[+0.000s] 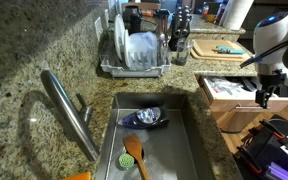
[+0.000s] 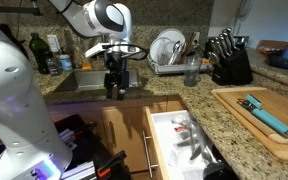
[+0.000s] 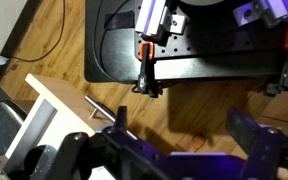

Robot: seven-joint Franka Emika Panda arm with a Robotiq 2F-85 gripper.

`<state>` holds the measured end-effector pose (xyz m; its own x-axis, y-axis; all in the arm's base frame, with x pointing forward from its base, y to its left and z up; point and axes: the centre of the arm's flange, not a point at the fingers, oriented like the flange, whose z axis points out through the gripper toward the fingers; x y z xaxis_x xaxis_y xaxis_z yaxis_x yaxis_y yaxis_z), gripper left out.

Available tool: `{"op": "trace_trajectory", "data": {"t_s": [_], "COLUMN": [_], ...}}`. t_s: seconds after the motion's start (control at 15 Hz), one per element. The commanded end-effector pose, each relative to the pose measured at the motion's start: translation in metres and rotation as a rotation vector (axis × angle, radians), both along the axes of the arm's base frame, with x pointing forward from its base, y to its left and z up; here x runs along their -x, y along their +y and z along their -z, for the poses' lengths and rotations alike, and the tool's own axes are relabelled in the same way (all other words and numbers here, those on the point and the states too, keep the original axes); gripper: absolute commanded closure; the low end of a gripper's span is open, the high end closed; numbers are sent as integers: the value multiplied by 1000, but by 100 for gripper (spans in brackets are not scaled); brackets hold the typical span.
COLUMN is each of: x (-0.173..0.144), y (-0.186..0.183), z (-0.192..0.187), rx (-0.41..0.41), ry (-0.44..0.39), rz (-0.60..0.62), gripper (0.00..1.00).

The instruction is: Close the kitchen drawer on the right

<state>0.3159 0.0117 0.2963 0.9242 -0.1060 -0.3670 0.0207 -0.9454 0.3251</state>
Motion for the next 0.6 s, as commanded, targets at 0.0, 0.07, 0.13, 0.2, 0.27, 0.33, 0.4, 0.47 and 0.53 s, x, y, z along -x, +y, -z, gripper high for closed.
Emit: {"op": "trace_trajectory", "data": {"t_s": [0.0, 0.07, 0.13, 0.2, 0.27, 0.33, 0.4, 0.47, 0.53], "x": [15, 14, 11, -5, -5, -4, -4, 3, 7], "y": [-26, -31, -36, -19, -23, -25, -26, -17, -14], "z": [60, 67, 73, 42, 51, 57, 60, 46, 44], "rx": [95, 134, 164, 121, 141, 149, 151, 109, 64], "ry": [33, 31, 38, 32, 42, 53, 59, -33, -60], "rz": [-28, -39, -53, -46, -51, -52, -53, 0, 42], "gripper": [0, 0, 0, 0, 0, 0, 0, 0, 0]}}
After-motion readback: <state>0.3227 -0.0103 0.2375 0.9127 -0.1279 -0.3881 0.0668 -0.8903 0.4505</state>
